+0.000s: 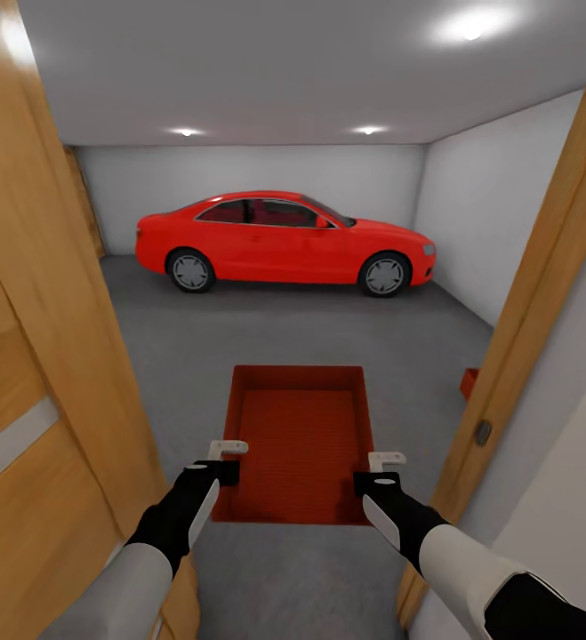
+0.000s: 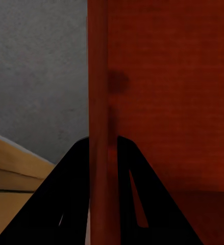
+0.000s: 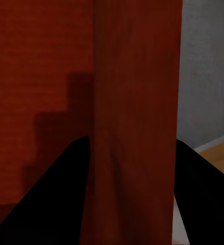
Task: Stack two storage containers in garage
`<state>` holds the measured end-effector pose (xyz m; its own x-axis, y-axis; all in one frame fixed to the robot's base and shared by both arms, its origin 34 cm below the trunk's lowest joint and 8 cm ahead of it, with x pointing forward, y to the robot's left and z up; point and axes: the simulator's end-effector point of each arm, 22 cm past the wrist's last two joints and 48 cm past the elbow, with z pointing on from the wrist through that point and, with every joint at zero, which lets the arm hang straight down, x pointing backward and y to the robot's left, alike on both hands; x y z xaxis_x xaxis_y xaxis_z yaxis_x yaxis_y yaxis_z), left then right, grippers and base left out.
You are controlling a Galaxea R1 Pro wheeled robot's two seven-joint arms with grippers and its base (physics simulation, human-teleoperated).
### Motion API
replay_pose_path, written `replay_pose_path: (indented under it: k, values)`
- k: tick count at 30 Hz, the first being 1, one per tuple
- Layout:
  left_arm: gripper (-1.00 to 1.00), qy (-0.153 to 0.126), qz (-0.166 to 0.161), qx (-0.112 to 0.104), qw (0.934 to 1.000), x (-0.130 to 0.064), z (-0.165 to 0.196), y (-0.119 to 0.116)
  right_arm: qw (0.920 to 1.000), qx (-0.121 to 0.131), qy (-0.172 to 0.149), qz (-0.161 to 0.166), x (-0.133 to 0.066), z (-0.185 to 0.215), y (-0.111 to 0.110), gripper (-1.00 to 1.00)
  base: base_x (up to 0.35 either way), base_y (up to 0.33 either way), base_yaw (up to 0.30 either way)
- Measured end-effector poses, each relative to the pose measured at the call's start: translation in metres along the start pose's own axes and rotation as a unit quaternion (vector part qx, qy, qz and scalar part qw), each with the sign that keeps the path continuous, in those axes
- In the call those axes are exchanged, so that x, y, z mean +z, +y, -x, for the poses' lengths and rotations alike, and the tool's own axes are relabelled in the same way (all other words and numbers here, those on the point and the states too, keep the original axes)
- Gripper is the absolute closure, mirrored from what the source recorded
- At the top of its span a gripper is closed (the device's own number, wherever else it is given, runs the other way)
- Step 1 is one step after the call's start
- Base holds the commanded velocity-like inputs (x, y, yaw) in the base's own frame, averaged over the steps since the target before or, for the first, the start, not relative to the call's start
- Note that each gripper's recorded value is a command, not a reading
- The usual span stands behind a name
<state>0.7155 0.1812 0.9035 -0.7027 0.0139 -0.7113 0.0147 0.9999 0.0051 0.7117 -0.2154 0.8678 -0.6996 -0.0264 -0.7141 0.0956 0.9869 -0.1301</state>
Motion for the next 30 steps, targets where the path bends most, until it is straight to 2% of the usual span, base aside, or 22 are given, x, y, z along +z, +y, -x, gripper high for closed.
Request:
replay_pose_path:
  k: [30]
  values:
    - [1.00, 0.000, 0.001, 0.000, 1.0000, -0.0001, 0.0005, -0.0007, 1.0000, 0.000, -0.001, 0.000, 0.0004, 0.0004, -0.0007, 1.00, 0.006, 0.005, -0.014]
